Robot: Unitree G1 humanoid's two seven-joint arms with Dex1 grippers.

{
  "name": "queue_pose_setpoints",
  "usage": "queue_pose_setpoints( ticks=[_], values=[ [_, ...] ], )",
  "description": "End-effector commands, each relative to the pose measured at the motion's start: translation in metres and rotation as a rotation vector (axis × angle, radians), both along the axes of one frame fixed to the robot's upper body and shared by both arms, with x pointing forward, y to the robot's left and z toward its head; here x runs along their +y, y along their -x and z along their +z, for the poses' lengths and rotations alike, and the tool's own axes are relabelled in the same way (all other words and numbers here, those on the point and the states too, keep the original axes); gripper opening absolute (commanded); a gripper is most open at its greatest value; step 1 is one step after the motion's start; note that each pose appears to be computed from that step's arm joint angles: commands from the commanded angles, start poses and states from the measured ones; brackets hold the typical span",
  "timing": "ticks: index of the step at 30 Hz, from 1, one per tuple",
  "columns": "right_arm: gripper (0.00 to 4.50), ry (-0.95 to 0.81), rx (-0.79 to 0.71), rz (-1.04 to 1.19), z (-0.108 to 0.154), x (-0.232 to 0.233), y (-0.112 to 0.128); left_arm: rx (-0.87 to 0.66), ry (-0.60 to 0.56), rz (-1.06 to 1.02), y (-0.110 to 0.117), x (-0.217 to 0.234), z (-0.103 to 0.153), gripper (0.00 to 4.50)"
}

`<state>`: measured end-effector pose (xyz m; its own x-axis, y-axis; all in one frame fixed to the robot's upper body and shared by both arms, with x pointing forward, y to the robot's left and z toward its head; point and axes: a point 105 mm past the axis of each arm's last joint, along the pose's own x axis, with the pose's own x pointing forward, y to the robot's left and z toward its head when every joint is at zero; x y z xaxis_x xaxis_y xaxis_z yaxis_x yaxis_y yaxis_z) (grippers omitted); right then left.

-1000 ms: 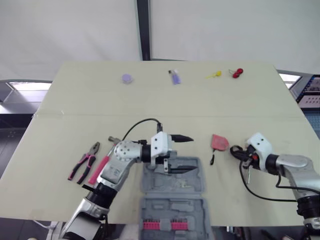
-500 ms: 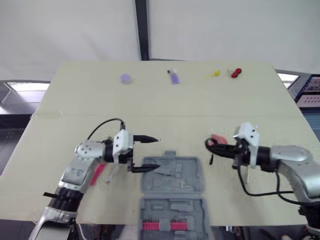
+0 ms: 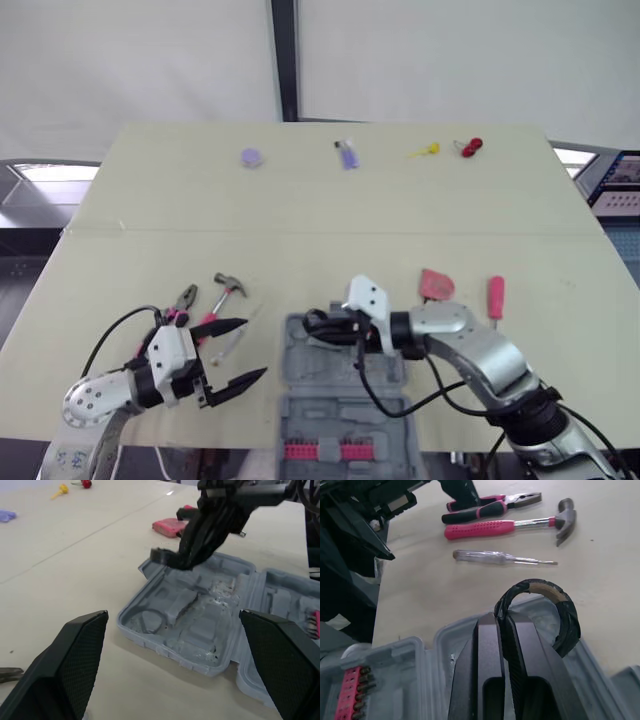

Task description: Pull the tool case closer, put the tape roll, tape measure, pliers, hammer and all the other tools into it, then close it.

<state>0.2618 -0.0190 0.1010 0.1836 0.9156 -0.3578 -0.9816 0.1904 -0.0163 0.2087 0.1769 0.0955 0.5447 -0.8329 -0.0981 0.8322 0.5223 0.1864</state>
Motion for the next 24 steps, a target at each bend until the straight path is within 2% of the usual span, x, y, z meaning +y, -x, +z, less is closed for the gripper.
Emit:
queue_pose_setpoints(
  ticks=[1,7,24],
  values=[
    [0.05,-0.008,-0.042,0.006,0.005,0.014,-0.005,-0.054,0.004,0.065,0.007,0.004,0.004,4.50],
    [0.05,0.047,-0.049,0.013,-0.009,0.026,-0.012,-0.055,0.030,0.116,0.011,0.004,-0.002,4.50],
    [0.05,0.085,-0.041,0.000,-0.017,0.030,-0.015,-0.075,0.042,0.144,0.004,0.005,0.000,4.50]
  ],
)
